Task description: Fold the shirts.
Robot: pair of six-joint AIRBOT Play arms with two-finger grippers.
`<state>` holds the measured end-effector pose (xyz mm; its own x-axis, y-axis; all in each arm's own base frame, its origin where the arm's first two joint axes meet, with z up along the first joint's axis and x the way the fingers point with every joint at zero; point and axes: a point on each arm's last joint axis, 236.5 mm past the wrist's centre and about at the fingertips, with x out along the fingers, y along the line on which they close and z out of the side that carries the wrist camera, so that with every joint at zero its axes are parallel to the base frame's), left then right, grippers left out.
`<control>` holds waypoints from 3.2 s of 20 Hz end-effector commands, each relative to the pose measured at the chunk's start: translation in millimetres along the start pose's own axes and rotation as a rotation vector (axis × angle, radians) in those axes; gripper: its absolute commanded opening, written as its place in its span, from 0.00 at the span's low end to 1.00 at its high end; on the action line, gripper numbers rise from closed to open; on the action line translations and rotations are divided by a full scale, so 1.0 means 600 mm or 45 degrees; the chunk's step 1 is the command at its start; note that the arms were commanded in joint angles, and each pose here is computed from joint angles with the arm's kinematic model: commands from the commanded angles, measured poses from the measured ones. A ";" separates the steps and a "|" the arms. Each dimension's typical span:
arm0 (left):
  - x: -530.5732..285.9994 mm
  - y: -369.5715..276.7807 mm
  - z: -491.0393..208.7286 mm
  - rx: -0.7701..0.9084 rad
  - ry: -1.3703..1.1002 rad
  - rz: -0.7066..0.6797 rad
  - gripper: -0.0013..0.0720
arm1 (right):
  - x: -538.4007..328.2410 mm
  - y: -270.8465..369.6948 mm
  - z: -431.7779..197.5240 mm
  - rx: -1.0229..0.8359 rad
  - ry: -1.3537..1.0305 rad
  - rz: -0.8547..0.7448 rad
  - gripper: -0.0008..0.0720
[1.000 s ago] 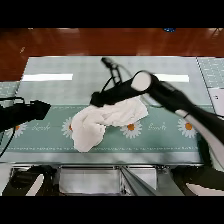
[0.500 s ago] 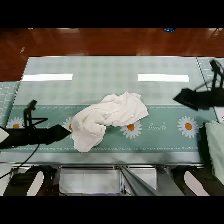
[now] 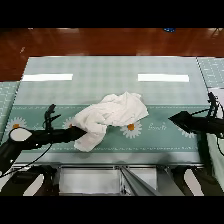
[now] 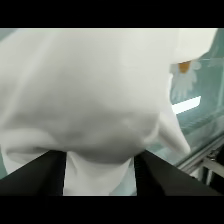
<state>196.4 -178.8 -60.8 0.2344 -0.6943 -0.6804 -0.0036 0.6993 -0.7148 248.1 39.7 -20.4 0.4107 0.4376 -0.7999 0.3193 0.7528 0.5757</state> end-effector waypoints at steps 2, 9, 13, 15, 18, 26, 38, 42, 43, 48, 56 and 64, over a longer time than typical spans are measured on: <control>0.059 0.003 0.020 0.104 0.072 0.089 0.18 | 0.003 0.003 -0.019 -0.007 0.043 0.028 0.57; 0.031 -0.020 0.046 0.301 0.204 0.096 0.05 | 0.023 0.026 -0.012 0.079 0.081 0.142 0.57; 0.025 -0.019 0.053 0.276 0.196 0.093 0.05 | 0.109 0.033 -0.042 0.095 0.257 0.119 0.57; 0.025 -0.022 0.048 0.260 0.210 0.086 0.05 | 0.145 0.027 -0.016 0.131 0.252 0.072 0.57; 0.024 -0.022 0.045 0.260 0.220 0.083 0.05 | 0.175 0.036 0.008 0.182 0.339 0.079 0.57; 0.026 -0.019 0.057 0.262 0.180 0.096 0.05 | 0.256 0.106 -0.001 -0.001 0.479 0.074 0.57; -0.142 -0.112 0.247 0.351 -0.148 0.023 0.05 | 0.064 0.328 0.197 -0.527 0.096 0.297 0.05; -0.400 -0.228 0.372 0.479 -0.673 0.091 0.05 | -0.251 0.475 0.295 -0.782 -0.529 0.392 0.05; -0.456 -0.262 0.381 0.536 -0.786 0.115 0.05 | -0.334 0.506 0.292 -0.843 -0.681 0.417 0.05; -0.620 -0.428 0.324 0.838 -1.108 0.169 0.05 | -0.612 0.560 0.172 -1.074 -1.184 0.397 0.05; -0.540 -0.438 0.167 0.944 -0.816 0.118 0.05 | -0.691 0.511 -0.014 -1.202 -1.245 0.260 0.05; -0.361 -0.242 0.134 0.565 -0.420 0.099 0.05 | -0.551 0.334 -0.034 -0.938 -0.786 -0.087 0.05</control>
<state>227.3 -115.6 263.6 0.6397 -0.5744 -0.5107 0.4262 0.8181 -0.3861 162.5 69.3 410.8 0.9171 0.2522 -0.3088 -0.2431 0.9676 0.0683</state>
